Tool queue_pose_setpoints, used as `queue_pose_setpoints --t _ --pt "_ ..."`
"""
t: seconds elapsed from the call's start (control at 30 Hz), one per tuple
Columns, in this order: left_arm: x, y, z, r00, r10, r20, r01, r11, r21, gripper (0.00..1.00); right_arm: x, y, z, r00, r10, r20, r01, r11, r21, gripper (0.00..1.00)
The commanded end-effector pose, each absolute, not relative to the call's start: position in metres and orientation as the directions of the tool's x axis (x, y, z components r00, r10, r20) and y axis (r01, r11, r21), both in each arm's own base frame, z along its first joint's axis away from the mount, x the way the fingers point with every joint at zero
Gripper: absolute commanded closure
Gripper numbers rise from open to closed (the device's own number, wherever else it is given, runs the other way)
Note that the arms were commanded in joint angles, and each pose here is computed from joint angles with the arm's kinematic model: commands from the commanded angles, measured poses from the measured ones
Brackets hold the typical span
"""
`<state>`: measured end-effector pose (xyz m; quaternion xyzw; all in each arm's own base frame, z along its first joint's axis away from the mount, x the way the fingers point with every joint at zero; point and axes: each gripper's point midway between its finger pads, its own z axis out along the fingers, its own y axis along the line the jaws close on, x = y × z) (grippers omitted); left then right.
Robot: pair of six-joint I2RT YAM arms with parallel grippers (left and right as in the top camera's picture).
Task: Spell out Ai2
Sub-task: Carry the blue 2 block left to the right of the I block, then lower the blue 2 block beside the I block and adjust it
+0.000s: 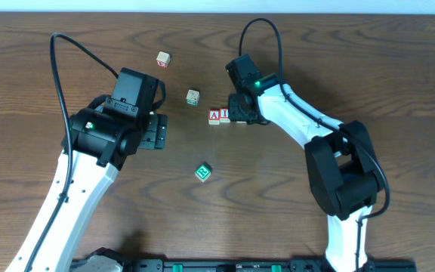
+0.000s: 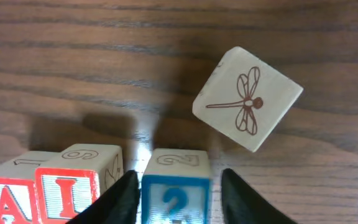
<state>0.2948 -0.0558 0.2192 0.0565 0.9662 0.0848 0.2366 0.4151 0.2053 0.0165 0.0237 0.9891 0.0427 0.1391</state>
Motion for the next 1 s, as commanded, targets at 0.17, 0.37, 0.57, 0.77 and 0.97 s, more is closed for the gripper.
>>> queue_pose_setpoints --t 0.17,0.37,0.57,0.77,0.97 --pt "0.295 -0.054 0.222 -0.879 0.155 -0.452 0.069 0.977 0.201 0.05 0.421 0.210 0.023 -0.955 0.082 -0.285 0.055 0.993 0.103 0.51" --pt "0.295 -0.054 0.222 -0.879 0.155 -0.452 0.069 0.977 0.201 0.05 0.429 0.214 0.036 -0.949 0.085 -0.303 0.053 0.992 0.113 0.50" --pt "0.295 -0.054 0.222 -0.879 0.155 -0.452 0.069 0.977 0.201 0.05 0.429 0.205 0.043 -0.951 0.089 -0.296 0.069 0.994 0.079 0.51" --pt "0.295 -0.054 0.222 -0.879 0.155 -0.452 0.069 0.977 0.201 0.05 0.424 0.181 0.047 -0.948 0.129 -0.290 0.133 0.991 0.006 0.52" --pt "0.295 -0.054 0.222 -0.879 0.155 -0.452 0.069 0.977 0.201 0.05 0.424 0.166 0.061 -0.944 0.144 -0.298 0.152 0.988 -0.003 0.50"
